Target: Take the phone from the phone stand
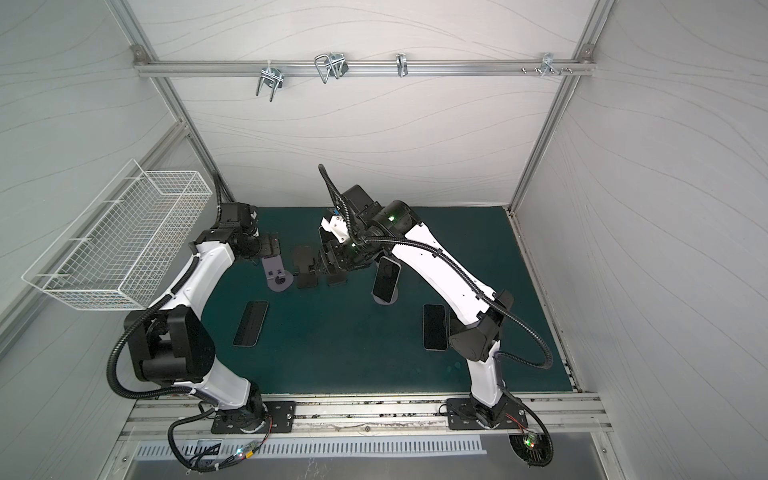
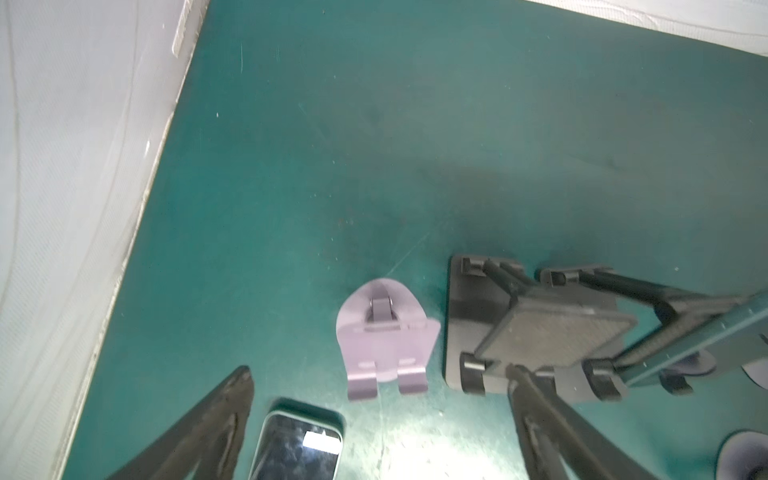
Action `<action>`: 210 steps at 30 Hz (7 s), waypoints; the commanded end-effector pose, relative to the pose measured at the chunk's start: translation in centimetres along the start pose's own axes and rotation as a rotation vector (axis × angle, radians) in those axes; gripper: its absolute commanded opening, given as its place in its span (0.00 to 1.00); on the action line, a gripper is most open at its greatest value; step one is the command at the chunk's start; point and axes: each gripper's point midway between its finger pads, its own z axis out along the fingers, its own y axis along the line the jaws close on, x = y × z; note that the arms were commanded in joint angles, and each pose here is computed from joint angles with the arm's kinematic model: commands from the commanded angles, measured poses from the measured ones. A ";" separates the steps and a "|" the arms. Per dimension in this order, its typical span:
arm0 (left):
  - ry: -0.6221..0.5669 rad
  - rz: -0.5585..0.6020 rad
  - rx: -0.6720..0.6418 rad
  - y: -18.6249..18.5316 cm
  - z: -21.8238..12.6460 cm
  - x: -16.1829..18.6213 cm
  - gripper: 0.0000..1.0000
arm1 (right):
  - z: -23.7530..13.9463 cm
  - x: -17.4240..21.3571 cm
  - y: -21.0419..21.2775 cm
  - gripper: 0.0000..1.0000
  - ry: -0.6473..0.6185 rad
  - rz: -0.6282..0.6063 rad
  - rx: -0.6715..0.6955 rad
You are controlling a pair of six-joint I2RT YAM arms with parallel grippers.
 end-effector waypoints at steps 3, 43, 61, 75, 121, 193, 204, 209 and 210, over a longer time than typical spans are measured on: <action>-0.033 -0.017 0.049 -1.2 -2.7 0.8 0.96 | -2.7 0.5 0.0 0.72 -0.071 -0.115 0.112; -0.284 0.524 0.700 -22.0 -16.2 9.0 0.97 | -11.5 5.6 -9.4 0.99 -0.302 -0.041 0.377; -0.219 0.688 0.835 -30.3 -11.3 12.6 0.99 | -12.1 4.9 -13.0 0.99 -0.317 0.232 0.136; -0.336 0.639 0.793 -33.8 -7.6 12.5 0.99 | -10.8 5.2 -15.5 0.99 -0.291 0.276 0.153; -0.383 0.683 0.746 -37.2 -4.4 13.5 0.98 | -11.0 6.2 -15.6 0.99 -0.288 0.361 0.102; -0.394 0.620 0.701 -36.4 -6.7 12.2 0.66 | -10.4 6.3 -15.6 0.99 -0.274 0.388 0.080; -0.471 0.523 0.696 -34.8 -10.1 9.7 0.65 | -10.0 6.0 -15.3 0.96 -0.284 0.388 0.109; -0.488 0.477 0.640 -33.0 -11.5 8.6 0.63 | -9.3 5.8 -14.7 0.95 -0.272 0.375 0.124; -0.479 0.478 0.618 -32.3 -11.5 8.7 0.63 | -9.2 5.8 -14.5 0.94 -0.274 0.373 0.126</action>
